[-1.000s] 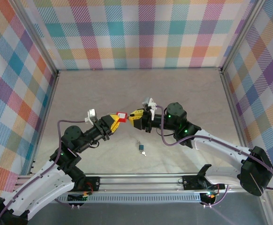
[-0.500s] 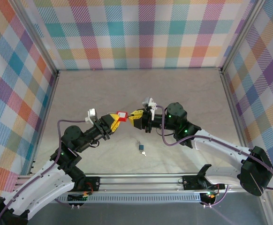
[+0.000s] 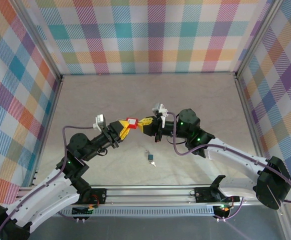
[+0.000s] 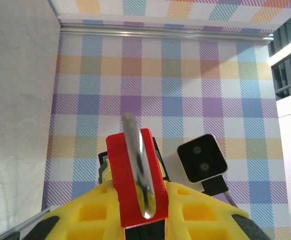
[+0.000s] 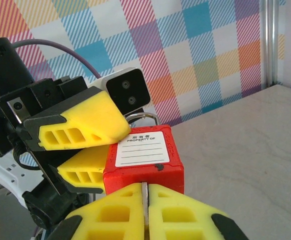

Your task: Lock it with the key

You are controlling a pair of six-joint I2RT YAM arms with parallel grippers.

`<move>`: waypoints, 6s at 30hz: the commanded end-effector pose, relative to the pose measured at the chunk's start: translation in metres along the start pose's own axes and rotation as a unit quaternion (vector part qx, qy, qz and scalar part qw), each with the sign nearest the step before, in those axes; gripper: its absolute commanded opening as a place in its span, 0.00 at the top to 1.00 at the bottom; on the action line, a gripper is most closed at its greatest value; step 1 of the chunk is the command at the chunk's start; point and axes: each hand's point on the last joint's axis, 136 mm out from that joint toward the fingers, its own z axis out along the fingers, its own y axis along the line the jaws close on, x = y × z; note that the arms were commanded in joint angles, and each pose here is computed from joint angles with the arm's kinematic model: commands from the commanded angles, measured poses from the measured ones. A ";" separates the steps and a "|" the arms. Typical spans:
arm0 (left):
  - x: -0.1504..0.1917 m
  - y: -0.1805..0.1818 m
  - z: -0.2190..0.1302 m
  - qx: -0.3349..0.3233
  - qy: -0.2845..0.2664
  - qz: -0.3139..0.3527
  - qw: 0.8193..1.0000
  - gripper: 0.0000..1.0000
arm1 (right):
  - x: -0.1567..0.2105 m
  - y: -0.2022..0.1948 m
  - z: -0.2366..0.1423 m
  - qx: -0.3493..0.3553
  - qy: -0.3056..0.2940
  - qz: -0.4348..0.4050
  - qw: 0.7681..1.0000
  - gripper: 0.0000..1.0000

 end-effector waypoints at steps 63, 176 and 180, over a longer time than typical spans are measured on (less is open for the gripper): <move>0.025 -0.010 -0.023 -0.108 0.078 0.218 0.967 0.14 | -0.021 0.025 -0.017 -0.033 -0.003 -0.022 0.999 1.00; -0.006 0.019 -0.032 -0.165 -0.082 0.096 0.978 0.29 | 0.010 -0.002 0.024 0.084 -0.014 -0.033 0.996 1.00; -0.006 0.041 -0.041 -0.221 -0.083 0.082 0.968 0.29 | 0.005 -0.002 0.021 0.092 -0.023 -0.056 0.994 1.00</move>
